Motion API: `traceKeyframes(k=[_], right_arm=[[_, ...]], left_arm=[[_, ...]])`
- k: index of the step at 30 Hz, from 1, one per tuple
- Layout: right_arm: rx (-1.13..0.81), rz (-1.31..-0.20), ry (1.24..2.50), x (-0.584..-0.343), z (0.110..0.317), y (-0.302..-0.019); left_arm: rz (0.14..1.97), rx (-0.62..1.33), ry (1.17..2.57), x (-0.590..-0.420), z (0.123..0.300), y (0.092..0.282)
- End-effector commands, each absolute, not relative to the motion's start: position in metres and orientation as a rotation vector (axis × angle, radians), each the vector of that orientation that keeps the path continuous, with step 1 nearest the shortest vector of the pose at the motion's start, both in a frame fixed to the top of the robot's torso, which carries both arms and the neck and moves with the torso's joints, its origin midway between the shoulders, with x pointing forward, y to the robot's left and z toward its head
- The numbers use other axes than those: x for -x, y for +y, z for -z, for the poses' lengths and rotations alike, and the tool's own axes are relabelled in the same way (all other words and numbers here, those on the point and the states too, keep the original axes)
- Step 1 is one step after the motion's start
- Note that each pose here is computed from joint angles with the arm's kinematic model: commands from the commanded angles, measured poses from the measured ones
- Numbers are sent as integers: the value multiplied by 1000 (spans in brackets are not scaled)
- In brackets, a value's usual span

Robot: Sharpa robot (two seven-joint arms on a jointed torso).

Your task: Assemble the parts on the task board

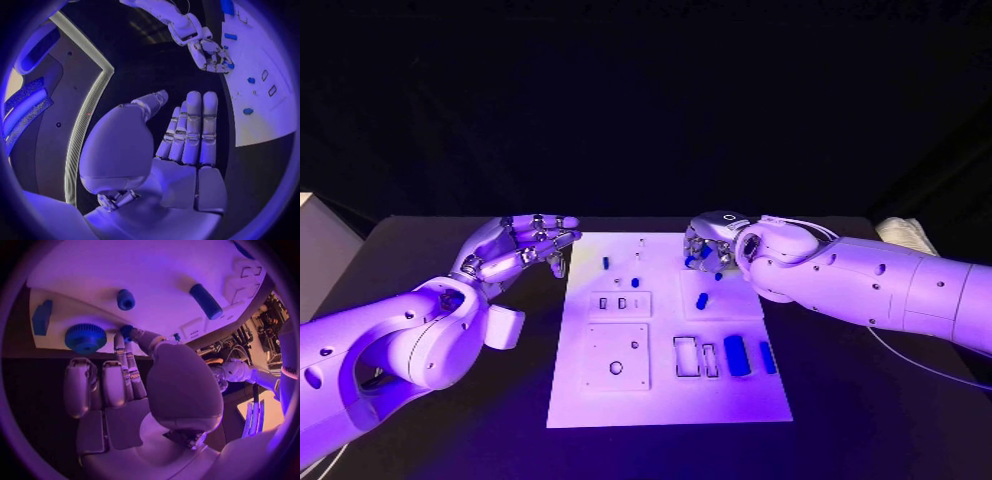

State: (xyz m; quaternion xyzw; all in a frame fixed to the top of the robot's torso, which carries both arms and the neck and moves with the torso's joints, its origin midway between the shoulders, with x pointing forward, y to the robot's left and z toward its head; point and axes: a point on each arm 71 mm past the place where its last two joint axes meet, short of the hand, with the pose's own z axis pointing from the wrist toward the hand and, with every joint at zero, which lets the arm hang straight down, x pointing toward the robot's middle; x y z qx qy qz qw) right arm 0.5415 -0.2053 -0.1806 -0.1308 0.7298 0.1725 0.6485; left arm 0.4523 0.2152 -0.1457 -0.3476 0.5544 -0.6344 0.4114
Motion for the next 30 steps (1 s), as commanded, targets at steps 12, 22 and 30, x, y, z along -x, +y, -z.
traceKeyframes(k=[12,22,30], right_arm=[[281,-350,1606,-539,180,-202],[239,-384,1513,-533,169,-197],[230,-413,1458,-532,159,-181]], left_arm=[[1624,872,1419,-451,144,211],[1623,872,1418,-451,145,212],[1624,872,1420,-452,145,212]])
